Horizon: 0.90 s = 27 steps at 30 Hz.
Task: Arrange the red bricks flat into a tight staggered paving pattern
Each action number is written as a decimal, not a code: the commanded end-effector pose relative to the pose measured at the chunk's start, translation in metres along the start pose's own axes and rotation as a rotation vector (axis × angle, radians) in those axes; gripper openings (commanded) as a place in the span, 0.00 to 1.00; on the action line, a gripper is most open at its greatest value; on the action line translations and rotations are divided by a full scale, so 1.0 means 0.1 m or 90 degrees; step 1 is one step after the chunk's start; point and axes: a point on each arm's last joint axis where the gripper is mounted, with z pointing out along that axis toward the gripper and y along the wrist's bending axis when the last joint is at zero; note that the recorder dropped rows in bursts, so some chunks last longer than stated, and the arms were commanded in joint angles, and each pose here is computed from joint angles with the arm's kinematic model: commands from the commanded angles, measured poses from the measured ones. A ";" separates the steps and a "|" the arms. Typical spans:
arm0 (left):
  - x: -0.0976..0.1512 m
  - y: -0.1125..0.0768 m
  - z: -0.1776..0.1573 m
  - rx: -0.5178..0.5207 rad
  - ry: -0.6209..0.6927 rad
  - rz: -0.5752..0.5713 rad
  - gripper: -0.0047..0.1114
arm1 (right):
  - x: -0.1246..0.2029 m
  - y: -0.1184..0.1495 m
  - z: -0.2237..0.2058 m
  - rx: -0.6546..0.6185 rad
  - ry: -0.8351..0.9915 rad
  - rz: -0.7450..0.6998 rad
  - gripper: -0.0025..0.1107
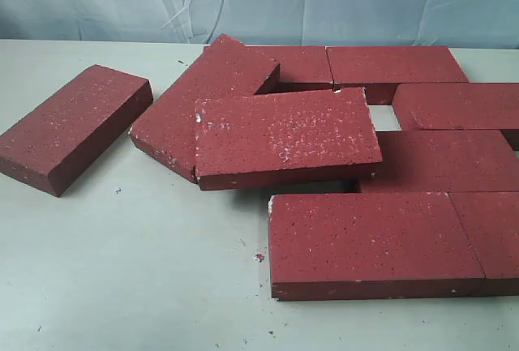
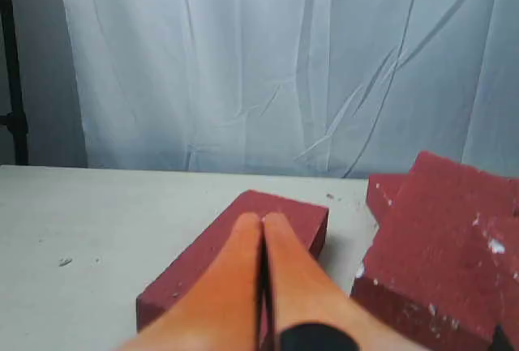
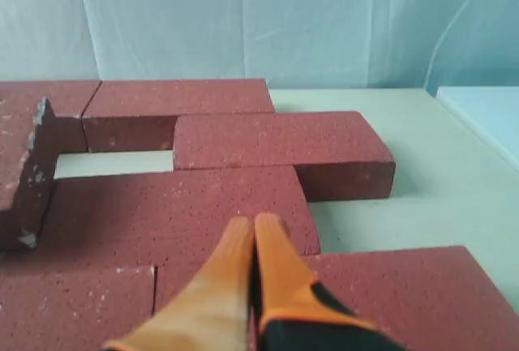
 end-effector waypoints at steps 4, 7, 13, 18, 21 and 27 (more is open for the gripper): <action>-0.16 0.00 -0.02 0.004 -0.123 -0.051 0.04 | -0.23 -0.01 -0.03 0.011 -0.168 -0.001 0.01; -0.24 0.01 -0.04 0.004 -0.182 -0.051 0.04 | -0.35 -0.02 -0.08 0.015 -0.258 -0.003 0.01; -0.35 0.01 -0.08 0.015 -0.263 -0.099 0.04 | -0.49 -0.05 -0.16 -0.014 -0.375 0.182 0.01; -0.43 0.02 -0.12 0.019 -0.322 -0.116 0.04 | -0.61 -0.07 -0.25 -0.027 -0.479 0.209 0.01; -0.59 0.02 -0.14 0.018 -0.388 -0.114 0.04 | -0.72 -0.06 -0.26 -0.029 -0.469 0.205 0.01; -0.90 -0.01 0.22 -0.006 -0.308 -0.073 0.04 | -1.05 -0.03 0.02 -0.024 -0.375 0.138 0.01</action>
